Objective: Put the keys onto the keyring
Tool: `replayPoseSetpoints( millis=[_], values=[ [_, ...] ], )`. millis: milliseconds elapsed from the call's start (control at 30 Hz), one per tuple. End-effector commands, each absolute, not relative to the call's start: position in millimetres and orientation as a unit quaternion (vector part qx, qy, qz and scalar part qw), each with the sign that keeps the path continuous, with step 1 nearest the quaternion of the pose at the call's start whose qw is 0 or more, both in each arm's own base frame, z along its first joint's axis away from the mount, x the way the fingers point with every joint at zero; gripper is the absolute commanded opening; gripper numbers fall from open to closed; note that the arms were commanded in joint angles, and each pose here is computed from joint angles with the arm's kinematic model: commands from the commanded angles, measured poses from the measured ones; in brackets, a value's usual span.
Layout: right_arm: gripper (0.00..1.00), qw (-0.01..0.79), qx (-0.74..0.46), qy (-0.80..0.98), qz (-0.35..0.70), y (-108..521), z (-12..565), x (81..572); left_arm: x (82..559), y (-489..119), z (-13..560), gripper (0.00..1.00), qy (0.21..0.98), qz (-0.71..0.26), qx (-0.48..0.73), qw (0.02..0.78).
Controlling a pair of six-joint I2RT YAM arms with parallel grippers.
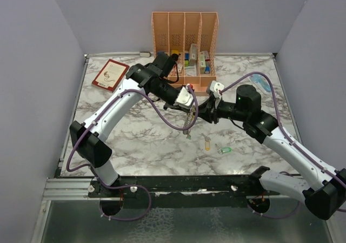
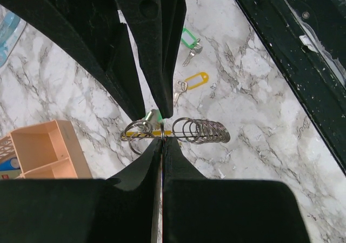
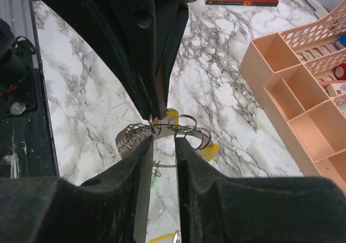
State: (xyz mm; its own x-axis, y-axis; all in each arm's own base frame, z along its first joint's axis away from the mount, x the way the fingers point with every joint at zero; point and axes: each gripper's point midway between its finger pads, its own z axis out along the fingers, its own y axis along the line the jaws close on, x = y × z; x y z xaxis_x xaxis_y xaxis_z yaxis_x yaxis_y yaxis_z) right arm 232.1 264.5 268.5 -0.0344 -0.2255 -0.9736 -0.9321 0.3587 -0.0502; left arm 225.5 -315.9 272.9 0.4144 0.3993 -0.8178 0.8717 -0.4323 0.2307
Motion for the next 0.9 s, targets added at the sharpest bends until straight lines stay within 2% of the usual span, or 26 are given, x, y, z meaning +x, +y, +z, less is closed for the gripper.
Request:
replayPoseSetpoints(
  millis=[0, 667, 867],
  values=[
    [0.24, 0.538, -0.468, 0.623, 0.322, 264.7, 285.3, 237.1, 213.8, -318.0, 288.8, 0.0, 0.387, -0.368, 0.768, 0.353],
    [0.24, 0.507, -0.481, 0.631, 0.337, 267.9, 278.7, 230.5, 224.7, -318.9, 280.4, 0.0, 0.4, -0.349, 0.772, 0.351],
    [0.3, 0.504, -0.479, 0.634, 0.339, 266.7, 278.6, 227.8, 225.7, -319.8, 280.7, 0.0, 0.399, -0.347, 0.772, 0.353]
  ],
)
